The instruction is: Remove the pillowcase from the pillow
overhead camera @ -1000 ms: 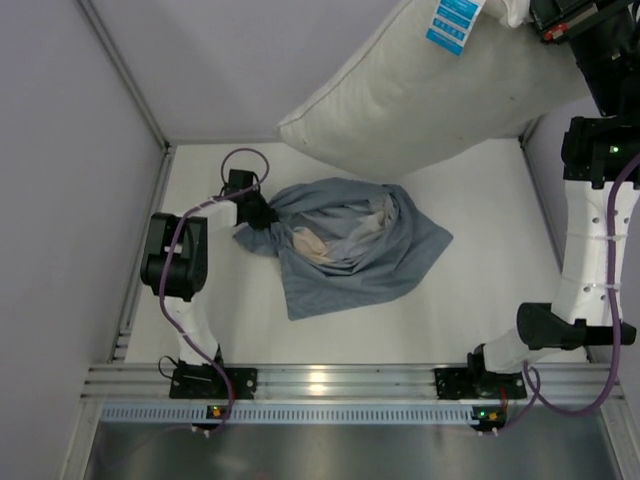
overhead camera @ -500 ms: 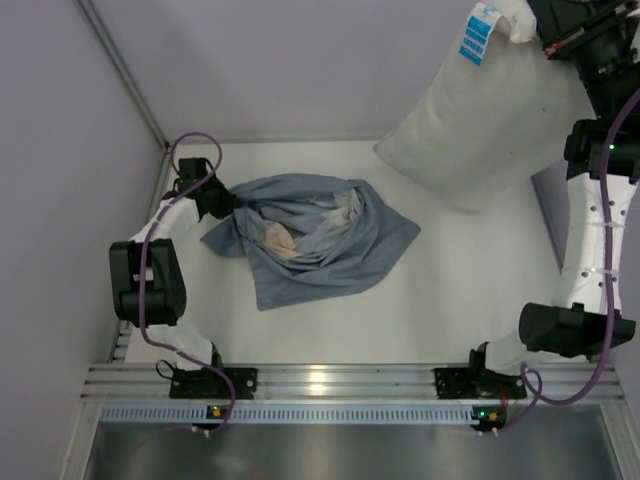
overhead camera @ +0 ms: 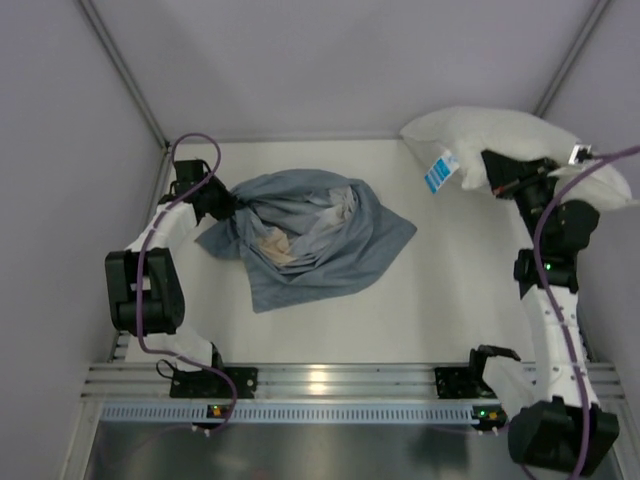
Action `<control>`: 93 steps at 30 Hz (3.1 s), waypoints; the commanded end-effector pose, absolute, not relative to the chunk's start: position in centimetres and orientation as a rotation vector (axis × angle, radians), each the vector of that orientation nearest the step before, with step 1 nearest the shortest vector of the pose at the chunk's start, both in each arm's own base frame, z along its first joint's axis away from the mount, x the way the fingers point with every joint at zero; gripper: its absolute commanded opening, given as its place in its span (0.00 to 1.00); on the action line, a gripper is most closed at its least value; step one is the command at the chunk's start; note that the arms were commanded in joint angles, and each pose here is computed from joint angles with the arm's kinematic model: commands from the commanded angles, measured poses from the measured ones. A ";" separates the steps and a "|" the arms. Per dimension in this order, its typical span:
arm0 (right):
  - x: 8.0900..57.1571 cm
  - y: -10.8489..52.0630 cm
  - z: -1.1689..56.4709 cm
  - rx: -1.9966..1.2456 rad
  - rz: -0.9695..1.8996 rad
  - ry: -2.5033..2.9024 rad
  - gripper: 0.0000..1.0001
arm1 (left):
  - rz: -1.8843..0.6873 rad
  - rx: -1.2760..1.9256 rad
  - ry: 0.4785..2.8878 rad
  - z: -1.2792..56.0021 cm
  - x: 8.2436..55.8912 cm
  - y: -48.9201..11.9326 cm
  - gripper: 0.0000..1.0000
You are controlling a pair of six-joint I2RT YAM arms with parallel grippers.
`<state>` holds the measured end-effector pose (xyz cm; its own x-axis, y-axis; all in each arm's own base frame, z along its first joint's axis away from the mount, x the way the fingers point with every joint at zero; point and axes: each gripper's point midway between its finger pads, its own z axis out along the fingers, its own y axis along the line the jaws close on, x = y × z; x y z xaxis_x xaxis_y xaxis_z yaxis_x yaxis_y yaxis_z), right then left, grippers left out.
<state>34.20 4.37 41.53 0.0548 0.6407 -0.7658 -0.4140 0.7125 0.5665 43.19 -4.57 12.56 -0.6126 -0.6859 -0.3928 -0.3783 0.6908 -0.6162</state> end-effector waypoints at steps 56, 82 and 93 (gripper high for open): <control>21.1 16.9 19.5 0.124 0.981 2.125 0.99 | -0.874 0.092 2.516 11.0 28.0 -28.5 0.87; 19.1 19.2 16.4 -0.004 0.962 1.998 0.99 | -1.151 0.007 2.175 20.9 17.4 -22.1 0.99; 17.0 18.8 13.7 0.116 1.139 1.910 0.99 | -1.410 0.017 2.058 20.2 13.1 -21.8 0.99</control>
